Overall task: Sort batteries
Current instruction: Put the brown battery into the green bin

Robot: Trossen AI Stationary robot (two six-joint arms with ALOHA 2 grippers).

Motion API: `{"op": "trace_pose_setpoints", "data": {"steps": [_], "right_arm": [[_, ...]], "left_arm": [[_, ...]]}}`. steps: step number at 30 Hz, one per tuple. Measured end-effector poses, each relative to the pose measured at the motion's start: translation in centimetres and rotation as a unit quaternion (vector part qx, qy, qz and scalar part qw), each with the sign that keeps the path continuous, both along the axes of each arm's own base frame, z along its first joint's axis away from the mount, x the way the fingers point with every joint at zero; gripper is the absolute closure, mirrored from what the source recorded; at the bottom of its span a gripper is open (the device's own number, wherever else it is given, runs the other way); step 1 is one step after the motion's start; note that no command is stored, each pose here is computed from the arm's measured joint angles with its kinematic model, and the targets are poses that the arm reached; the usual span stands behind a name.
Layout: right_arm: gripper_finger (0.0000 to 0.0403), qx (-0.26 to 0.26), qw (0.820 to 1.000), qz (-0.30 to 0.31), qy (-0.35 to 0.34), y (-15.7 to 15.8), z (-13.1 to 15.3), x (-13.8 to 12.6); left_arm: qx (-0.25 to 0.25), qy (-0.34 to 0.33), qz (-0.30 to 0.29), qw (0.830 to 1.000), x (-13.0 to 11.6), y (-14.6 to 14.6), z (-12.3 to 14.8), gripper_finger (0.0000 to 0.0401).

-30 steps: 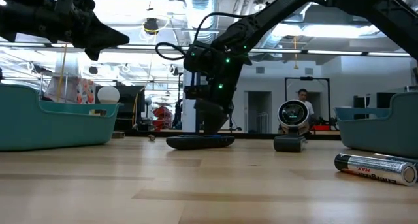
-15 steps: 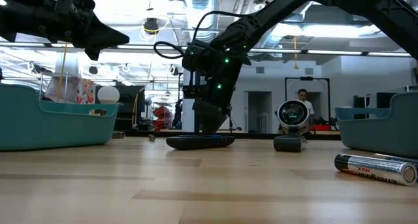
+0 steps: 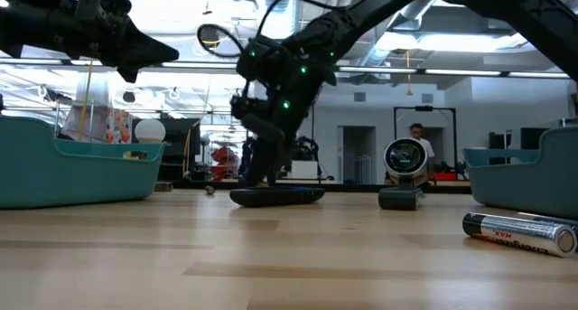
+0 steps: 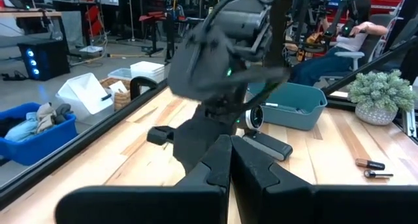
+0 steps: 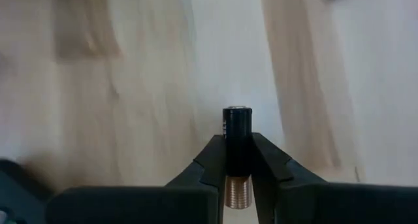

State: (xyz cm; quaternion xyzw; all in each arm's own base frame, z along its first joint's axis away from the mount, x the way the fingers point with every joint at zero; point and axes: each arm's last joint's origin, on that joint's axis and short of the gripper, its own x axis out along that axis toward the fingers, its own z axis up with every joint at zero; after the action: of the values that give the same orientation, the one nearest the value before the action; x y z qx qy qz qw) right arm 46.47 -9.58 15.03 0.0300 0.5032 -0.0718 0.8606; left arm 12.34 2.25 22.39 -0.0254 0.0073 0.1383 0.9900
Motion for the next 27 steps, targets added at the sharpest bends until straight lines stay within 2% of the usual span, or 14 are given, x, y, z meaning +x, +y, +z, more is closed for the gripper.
{"op": "trace_pose_setpoints", "data": {"steps": [6,10,14,18,21,24,27], "right_arm": [[0.0343,0.006,0.999,0.024,-0.046,1.4,1.6,1.3],[0.0343,0.036,0.992,0.056,-0.107,2.9,2.9,2.5],[0.0343,0.056,0.978,0.089,-0.178,5.1,3.9,3.7],[0.0343,0.05,0.966,0.111,-0.23,6.9,4.8,4.5],[0.0343,0.044,0.949,0.125,-0.288,7.9,5.8,5.1],[0.0343,0.045,0.932,0.124,-0.337,8.4,6.7,5.6],[0.0343,0.042,0.925,0.117,-0.36,8.3,7.2,5.7]], "left_arm": [[0.001,0.0,0.007,1.0,0.0,0.0,0.0,0.0397],[0.002,0.0,0.021,1.0,0.0,0.1,0.0,0.0397],[0.003,-0.012,0.034,0.999,-0.4,0.1,0.3,0.0397],[0.006,-0.041,0.034,0.999,-1.1,0.0,0.8,0.0397],[0.008,-0.059,0.034,0.998,-1.6,0.0,1.2,0.0397],[0.008,-0.068,0.035,0.997,-1.9,-0.1,1.3,0.0397],[0.006,-0.079,0.033,0.996,-2.1,-0.1,1.5,0.0397]]}}
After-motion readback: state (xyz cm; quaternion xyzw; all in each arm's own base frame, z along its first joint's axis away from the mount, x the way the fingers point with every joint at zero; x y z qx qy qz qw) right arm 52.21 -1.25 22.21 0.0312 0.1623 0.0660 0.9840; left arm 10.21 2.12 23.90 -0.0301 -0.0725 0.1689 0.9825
